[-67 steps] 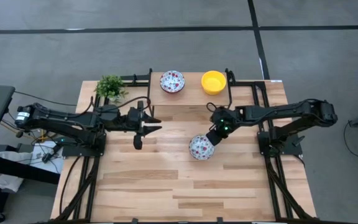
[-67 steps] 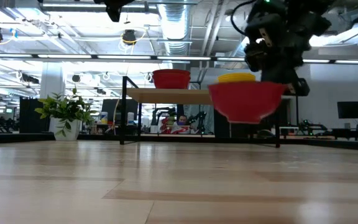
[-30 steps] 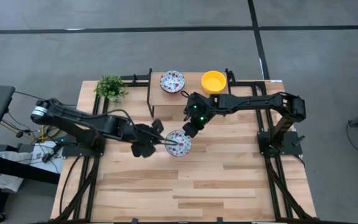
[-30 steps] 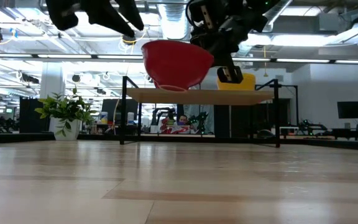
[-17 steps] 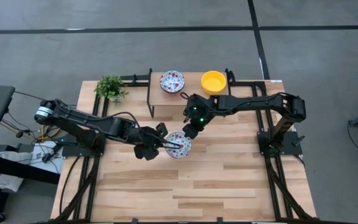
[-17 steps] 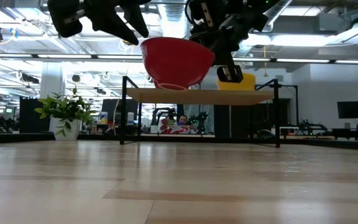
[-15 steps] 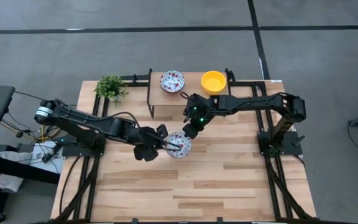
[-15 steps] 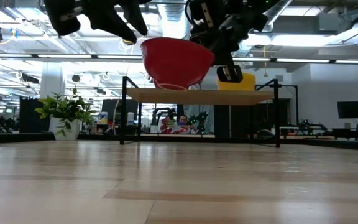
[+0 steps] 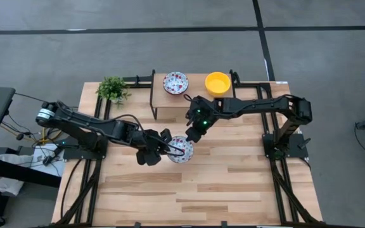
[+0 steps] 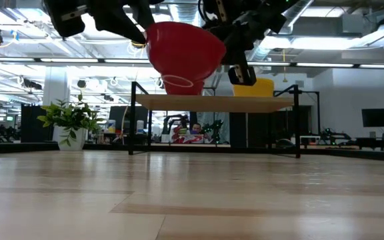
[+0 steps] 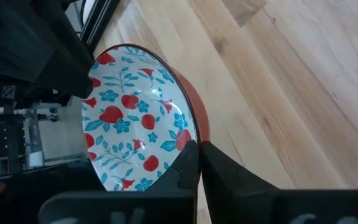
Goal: Pick & Place Mini bowls
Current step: Stack the patterned bowl on top of the patterned bowl on the shelf
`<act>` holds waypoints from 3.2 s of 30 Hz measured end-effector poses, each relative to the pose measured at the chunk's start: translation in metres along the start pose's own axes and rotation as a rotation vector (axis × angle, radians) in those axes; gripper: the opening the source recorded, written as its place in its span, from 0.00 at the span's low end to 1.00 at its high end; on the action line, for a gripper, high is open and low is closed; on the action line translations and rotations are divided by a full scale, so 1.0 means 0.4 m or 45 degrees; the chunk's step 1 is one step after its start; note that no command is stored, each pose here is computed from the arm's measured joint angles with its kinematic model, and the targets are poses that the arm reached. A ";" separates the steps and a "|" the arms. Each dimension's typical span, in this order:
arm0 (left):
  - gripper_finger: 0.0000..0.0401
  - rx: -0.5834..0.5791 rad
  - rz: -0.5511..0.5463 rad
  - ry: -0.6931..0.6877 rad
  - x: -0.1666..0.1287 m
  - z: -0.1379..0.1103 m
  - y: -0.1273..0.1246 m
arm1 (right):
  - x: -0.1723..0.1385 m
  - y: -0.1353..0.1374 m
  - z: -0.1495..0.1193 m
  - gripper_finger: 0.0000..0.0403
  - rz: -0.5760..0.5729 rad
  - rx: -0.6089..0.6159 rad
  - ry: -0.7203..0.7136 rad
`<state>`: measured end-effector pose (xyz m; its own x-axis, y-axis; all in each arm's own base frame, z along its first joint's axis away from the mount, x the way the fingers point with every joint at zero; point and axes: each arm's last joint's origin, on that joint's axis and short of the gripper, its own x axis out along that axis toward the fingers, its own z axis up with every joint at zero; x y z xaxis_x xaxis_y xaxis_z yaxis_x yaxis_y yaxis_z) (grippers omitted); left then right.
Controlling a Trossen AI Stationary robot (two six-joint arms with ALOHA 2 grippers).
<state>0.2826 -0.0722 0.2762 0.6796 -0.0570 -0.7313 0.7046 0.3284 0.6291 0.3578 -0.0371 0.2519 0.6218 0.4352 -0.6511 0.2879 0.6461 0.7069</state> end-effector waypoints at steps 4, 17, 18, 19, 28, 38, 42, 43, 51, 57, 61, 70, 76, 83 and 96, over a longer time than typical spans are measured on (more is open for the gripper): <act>0.25 0.006 -0.050 0.018 0.030 -0.007 -0.021 | 0.006 0.010 -0.005 0.00 0.012 -0.017 0.003; 0.25 0.020 -0.036 0.005 0.046 0.006 -0.028 | 0.012 0.021 -0.011 0.00 0.026 -0.039 0.011; 0.25 0.026 -0.034 0.001 0.046 0.010 -0.029 | 0.013 0.021 -0.012 0.00 0.027 -0.039 0.012; 0.24 0.031 -0.033 0.000 0.045 0.013 -0.031 | 0.013 0.021 -0.012 0.00 0.028 -0.040 0.012; 0.06 0.047 -0.041 -0.025 0.044 0.021 -0.035 | 0.011 0.025 -0.006 0.00 0.034 -0.052 -0.014; 0.05 0.115 -0.042 -0.014 0.044 0.020 -0.036 | 0.010 0.025 -0.008 0.00 0.032 -0.050 -0.011; 0.04 0.139 -0.043 -0.014 0.044 0.020 -0.036 | 0.010 0.026 -0.008 0.00 0.036 -0.052 -0.009; 0.04 0.139 -0.043 -0.013 0.044 0.020 -0.036 | 0.010 0.026 -0.008 0.00 0.036 -0.052 -0.008; 0.03 0.148 -0.043 -0.006 0.044 0.019 -0.037 | 0.014 0.028 -0.013 0.12 0.019 -0.057 -0.006; 0.03 0.173 -0.038 -0.001 0.044 0.019 -0.036 | 0.014 0.029 -0.015 0.23 0.016 -0.078 -0.009; 0.03 0.175 -0.028 0.001 0.043 0.019 -0.035 | -0.007 0.041 -0.013 0.26 0.027 -0.102 -0.050; 0.03 0.181 -0.003 0.050 0.042 0.020 -0.036 | -0.101 0.076 -0.027 0.27 -0.037 -0.137 -0.195; 0.03 0.175 0.053 0.122 0.027 0.015 -0.030 | -0.177 0.104 -0.055 0.27 -0.115 -0.159 -0.300; 0.04 0.059 0.171 0.194 -0.011 0.002 -0.013 | -0.266 0.137 -0.105 0.27 -0.201 -0.178 -0.415; 0.03 -0.419 0.445 0.173 -0.139 -0.068 0.063 | -0.318 0.180 -0.238 0.27 -0.570 -0.320 -0.458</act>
<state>0.2572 -0.0350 0.3256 0.8156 0.2257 -0.5327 0.3225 0.5870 0.7426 0.2301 0.0138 0.3595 0.6994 -0.1218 -0.7043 0.4241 0.8639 0.2718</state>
